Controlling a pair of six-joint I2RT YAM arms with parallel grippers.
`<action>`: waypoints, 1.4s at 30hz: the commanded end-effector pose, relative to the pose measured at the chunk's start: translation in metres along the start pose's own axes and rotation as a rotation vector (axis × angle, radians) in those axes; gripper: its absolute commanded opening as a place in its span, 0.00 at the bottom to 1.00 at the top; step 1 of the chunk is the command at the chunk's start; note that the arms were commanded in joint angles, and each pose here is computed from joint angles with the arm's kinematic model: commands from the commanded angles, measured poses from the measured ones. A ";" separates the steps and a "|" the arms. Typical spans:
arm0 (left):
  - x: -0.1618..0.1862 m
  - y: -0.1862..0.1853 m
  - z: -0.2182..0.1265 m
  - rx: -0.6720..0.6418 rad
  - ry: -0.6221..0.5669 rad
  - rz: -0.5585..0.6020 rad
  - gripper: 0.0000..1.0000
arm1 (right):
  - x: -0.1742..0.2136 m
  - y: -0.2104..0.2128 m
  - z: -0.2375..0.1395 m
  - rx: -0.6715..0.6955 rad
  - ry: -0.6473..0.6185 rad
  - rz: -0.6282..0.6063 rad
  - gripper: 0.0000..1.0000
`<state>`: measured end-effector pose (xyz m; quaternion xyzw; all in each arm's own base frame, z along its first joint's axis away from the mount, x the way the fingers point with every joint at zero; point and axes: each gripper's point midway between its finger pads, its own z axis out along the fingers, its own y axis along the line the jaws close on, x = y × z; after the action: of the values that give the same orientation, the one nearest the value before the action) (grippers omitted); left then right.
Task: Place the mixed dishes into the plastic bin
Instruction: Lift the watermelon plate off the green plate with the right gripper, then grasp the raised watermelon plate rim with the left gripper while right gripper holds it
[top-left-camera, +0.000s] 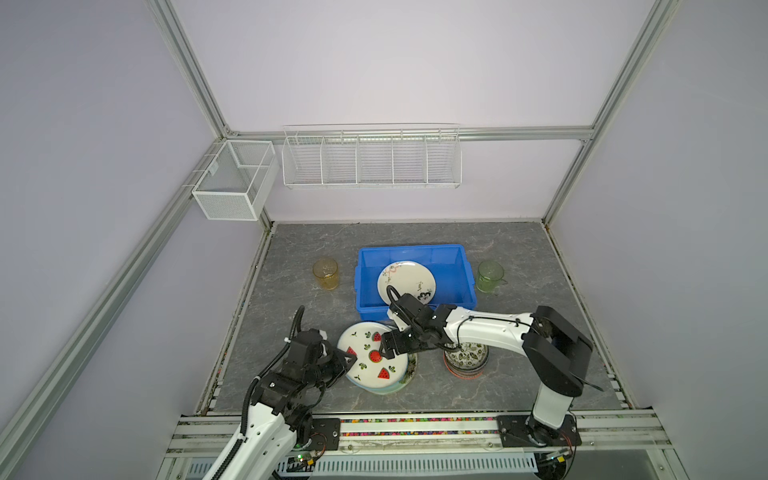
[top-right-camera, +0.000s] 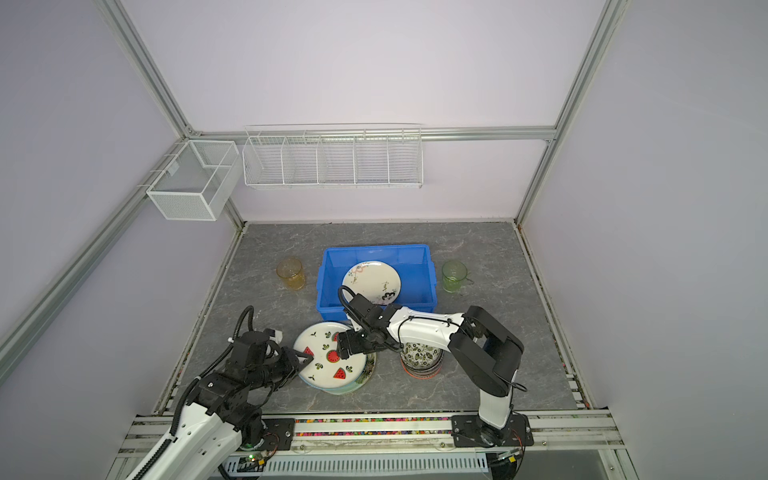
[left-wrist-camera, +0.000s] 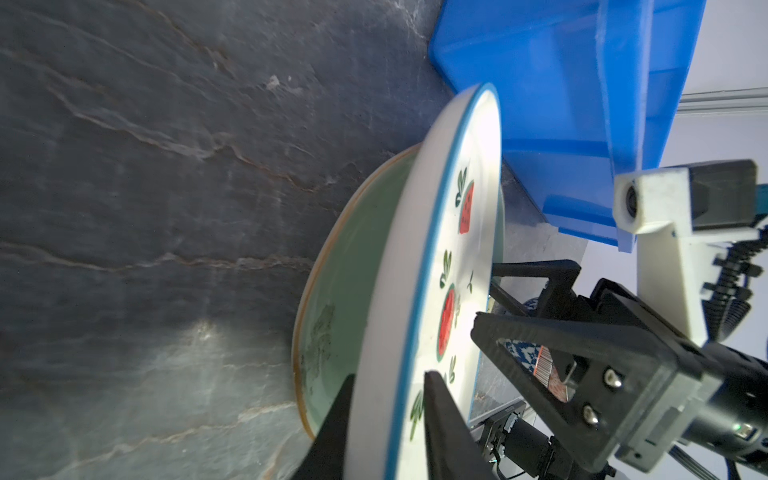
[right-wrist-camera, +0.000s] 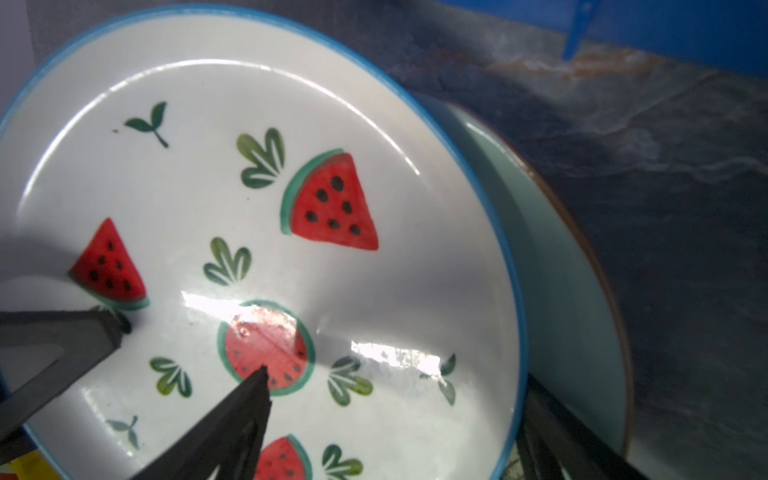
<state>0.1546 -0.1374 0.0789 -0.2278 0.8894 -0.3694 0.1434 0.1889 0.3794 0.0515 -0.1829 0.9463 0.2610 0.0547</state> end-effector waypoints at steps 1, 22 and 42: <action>0.000 -0.019 -0.008 0.062 0.001 0.022 0.25 | -0.007 0.023 -0.010 -0.055 -0.024 -0.040 0.91; 0.000 -0.054 -0.042 0.169 -0.033 0.109 0.00 | -0.022 0.030 -0.105 -0.079 -0.152 -0.023 0.88; 0.003 -0.195 -0.092 0.697 0.027 0.424 0.00 | 0.000 -0.013 -0.204 -0.317 -0.320 0.103 0.90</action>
<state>0.1740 -0.1931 0.2210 -0.0581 0.7997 -0.5558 0.2195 0.1981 0.2611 0.2107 -0.0937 0.8969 0.3988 0.1665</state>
